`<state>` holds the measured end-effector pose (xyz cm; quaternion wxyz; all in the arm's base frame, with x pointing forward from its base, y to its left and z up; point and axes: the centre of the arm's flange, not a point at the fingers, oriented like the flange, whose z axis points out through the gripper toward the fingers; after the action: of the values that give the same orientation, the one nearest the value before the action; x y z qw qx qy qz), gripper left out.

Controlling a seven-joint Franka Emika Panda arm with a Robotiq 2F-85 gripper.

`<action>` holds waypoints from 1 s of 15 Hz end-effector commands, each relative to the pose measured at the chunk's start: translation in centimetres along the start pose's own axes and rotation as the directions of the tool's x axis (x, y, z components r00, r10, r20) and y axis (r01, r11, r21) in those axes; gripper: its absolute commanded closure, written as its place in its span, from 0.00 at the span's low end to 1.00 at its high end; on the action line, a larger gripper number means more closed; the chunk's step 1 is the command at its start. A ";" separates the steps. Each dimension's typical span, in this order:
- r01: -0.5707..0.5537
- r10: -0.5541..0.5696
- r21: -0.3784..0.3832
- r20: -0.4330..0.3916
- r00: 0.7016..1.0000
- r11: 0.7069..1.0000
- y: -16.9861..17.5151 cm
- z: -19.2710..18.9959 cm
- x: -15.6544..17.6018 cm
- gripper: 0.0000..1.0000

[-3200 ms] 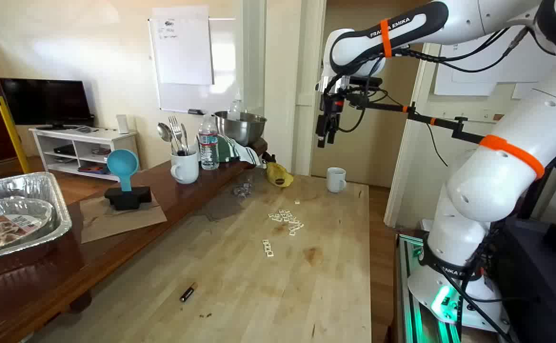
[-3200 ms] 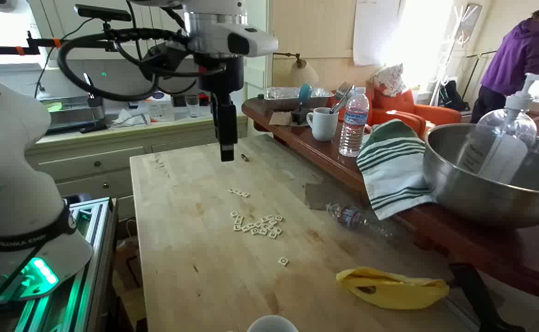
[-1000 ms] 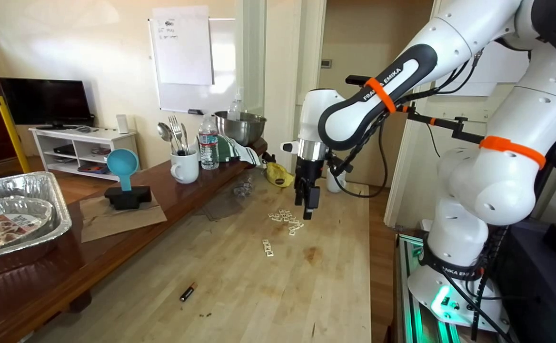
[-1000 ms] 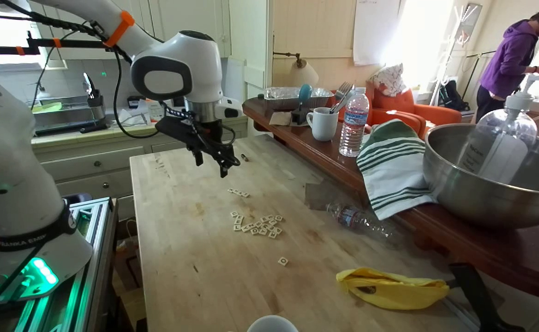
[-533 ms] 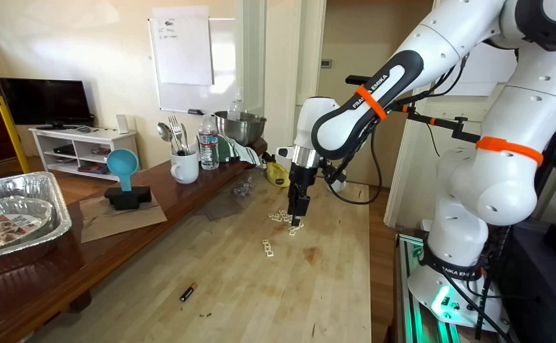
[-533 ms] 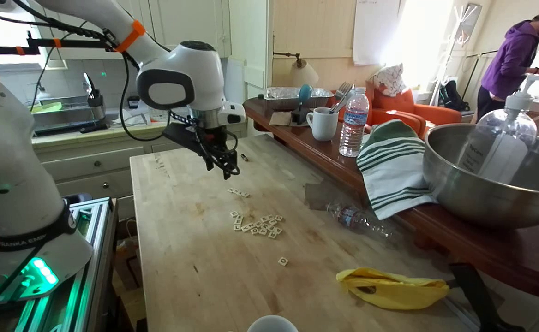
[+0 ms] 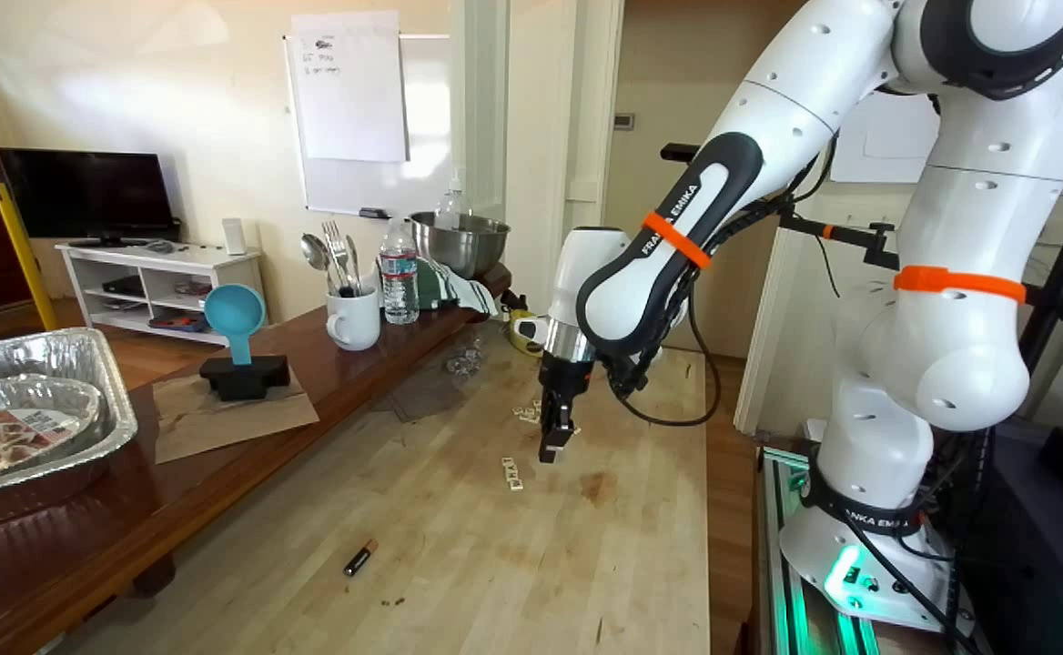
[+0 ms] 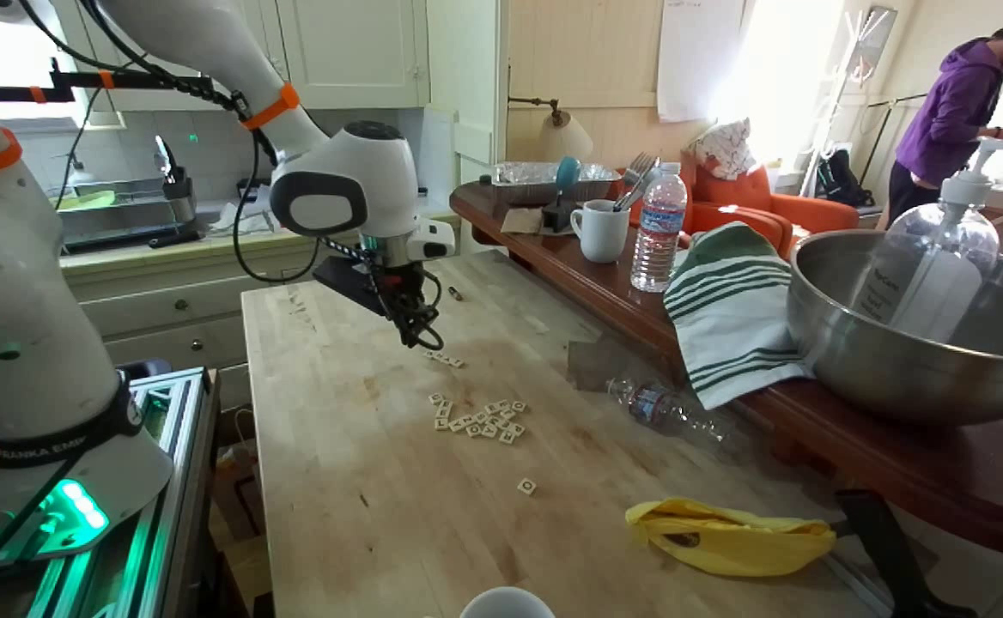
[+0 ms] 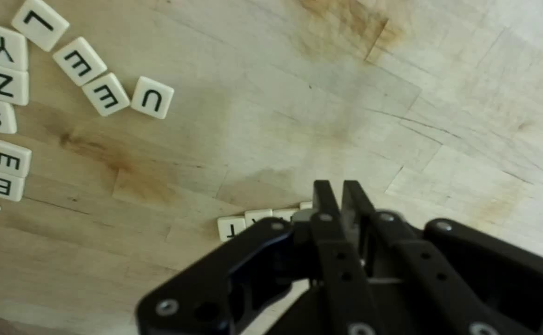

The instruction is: Move the block furthest to the left to the right

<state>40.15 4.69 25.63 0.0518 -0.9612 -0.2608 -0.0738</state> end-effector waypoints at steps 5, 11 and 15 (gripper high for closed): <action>0.039 -0.043 -0.066 -0.049 0.998 0.997 -0.6 3.8 1.9 1.00; 0.046 -0.052 -0.073 -0.078 0.996 0.996 -0.1 5.2 2.8 1.00; 0.049 -0.054 -0.055 -0.096 0.994 0.997 -0.3 5.5 3.5 1.00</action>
<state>42.89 7.61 22.26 0.0300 -0.9528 -0.2776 -0.1193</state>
